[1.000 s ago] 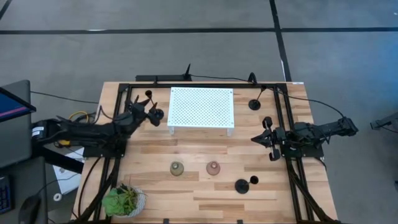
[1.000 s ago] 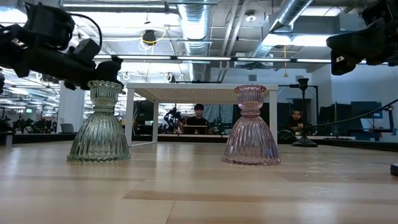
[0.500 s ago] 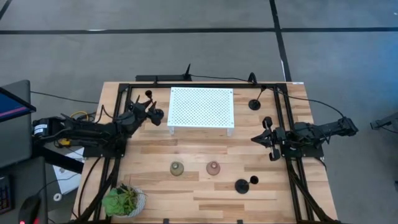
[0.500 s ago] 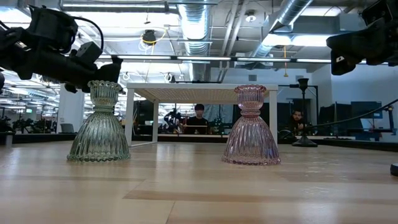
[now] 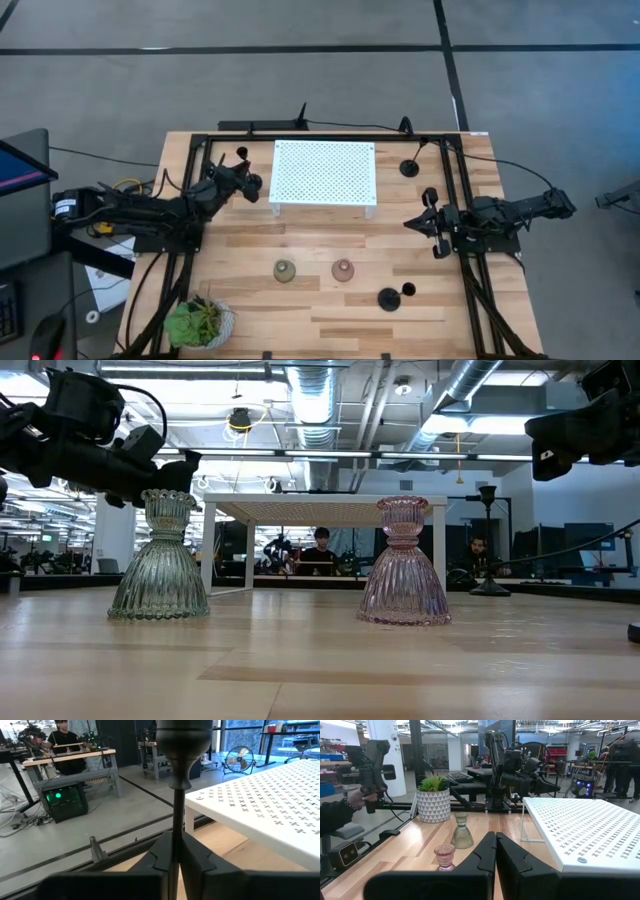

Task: Pick & Place candle stick holders
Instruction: Put the top left black candle holder on the shelf

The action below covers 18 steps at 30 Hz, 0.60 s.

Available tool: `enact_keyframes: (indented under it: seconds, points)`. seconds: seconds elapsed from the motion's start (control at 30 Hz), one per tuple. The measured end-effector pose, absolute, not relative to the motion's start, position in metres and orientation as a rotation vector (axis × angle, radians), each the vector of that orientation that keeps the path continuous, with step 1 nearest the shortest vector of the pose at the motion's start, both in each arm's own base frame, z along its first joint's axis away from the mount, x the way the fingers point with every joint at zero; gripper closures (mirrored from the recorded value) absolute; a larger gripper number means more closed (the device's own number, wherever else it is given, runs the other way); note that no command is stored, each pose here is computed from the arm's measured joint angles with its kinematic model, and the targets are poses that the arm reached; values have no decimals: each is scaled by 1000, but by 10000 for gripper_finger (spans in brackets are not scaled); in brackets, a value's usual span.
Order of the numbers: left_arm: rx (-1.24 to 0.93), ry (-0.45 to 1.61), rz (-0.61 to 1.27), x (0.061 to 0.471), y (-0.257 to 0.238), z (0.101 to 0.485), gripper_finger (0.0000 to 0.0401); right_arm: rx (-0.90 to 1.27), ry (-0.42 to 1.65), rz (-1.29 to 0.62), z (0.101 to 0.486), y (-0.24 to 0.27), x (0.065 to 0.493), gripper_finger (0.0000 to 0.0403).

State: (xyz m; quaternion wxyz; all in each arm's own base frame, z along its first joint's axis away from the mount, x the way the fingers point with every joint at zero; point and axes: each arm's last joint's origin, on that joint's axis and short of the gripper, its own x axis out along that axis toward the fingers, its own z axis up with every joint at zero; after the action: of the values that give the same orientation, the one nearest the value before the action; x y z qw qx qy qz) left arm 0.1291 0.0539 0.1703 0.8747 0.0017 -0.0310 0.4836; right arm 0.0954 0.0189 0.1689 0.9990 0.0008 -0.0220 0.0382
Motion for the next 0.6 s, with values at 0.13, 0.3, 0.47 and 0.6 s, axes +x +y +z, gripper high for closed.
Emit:
enact_keyframes:
  seconds: [0.13,0.3,0.47,0.6]
  points:
    - [24,-62,1010,131,54,176,381,1,-44,76,169,19,95,401]
    - [112,-82,1022,139,57,202,387,1,-44,76,169,19,95,401]
    - [221,-9,1169,146,61,234,386,1,-44,76,169,19,95,401]
    - [251,-64,1171,150,62,265,386,1,-44,76,169,19,95,401]
